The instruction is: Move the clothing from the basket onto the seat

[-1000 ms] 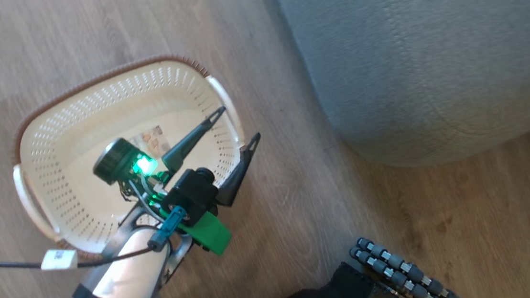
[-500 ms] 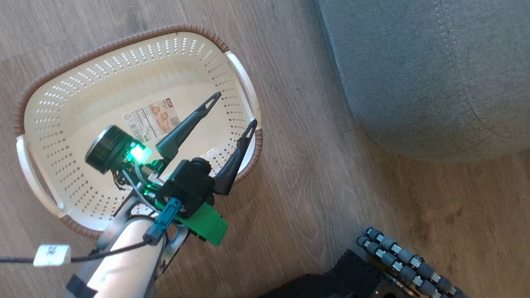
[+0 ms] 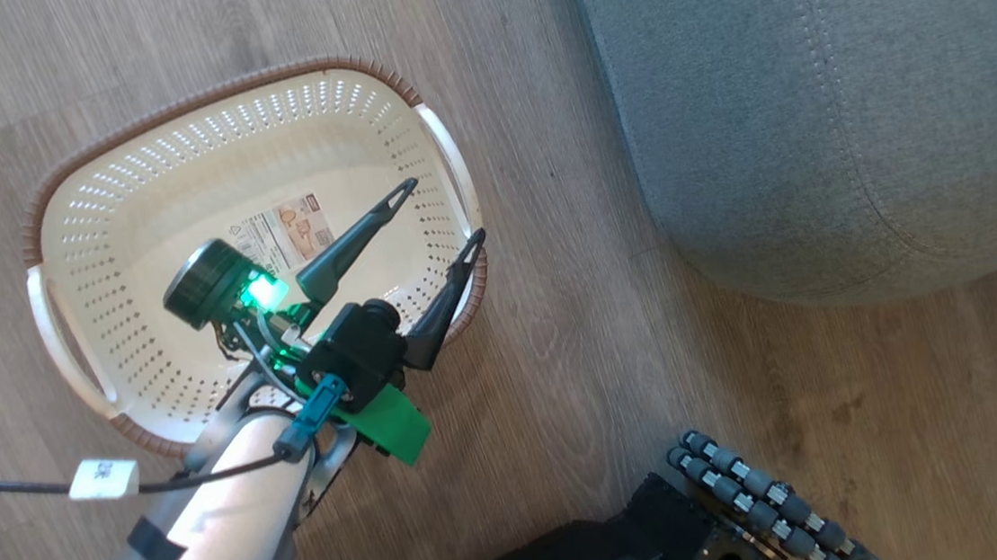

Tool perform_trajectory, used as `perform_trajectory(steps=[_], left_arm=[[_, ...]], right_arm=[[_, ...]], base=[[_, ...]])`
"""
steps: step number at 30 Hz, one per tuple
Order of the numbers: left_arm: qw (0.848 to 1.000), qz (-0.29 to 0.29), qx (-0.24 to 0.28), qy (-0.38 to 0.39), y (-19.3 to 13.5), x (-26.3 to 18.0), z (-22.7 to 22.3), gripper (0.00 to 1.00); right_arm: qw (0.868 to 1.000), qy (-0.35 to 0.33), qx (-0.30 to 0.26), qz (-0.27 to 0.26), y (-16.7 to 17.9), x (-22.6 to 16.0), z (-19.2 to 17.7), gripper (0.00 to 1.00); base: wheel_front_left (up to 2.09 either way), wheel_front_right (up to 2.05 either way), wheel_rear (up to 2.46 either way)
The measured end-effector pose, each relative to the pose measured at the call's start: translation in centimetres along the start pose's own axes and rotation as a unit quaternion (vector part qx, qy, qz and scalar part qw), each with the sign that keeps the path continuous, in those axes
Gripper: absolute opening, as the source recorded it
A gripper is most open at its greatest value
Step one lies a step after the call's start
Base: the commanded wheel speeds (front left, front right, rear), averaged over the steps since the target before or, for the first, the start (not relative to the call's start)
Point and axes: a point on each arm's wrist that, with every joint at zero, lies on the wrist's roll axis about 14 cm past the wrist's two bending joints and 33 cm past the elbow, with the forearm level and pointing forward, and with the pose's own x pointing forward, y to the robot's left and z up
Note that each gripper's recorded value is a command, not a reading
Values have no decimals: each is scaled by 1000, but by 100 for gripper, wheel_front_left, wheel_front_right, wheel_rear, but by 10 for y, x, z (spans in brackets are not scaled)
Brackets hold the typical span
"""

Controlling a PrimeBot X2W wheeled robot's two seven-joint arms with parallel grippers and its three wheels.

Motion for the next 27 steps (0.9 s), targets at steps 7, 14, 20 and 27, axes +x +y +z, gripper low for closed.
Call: perform_trajectory(steps=[7, 14, 20, 27], left_arm=[[1000, -3, 6, -10, -5, 0, 17, 100], [999, 0, 14, -40, -14, 3, 52, 100], [998, 5, 28, -63, -23, 3, 82, 100], [997, 9, 30, -74, -43, -7, 107, 100]], right_arm=[[1000, 10, 0, 4, -5, -10, 8, 100], [997, 75, -4, 11, -13, -31, -6, 100], [997, 71, -14, 26, -15, -46, 8, 100], [998, 37, -1, 47, -18, -69, 30, 100]], base=[[0, 0, 0], [0, 0, 0], [0, 0, 0], [0, 0, 0]])
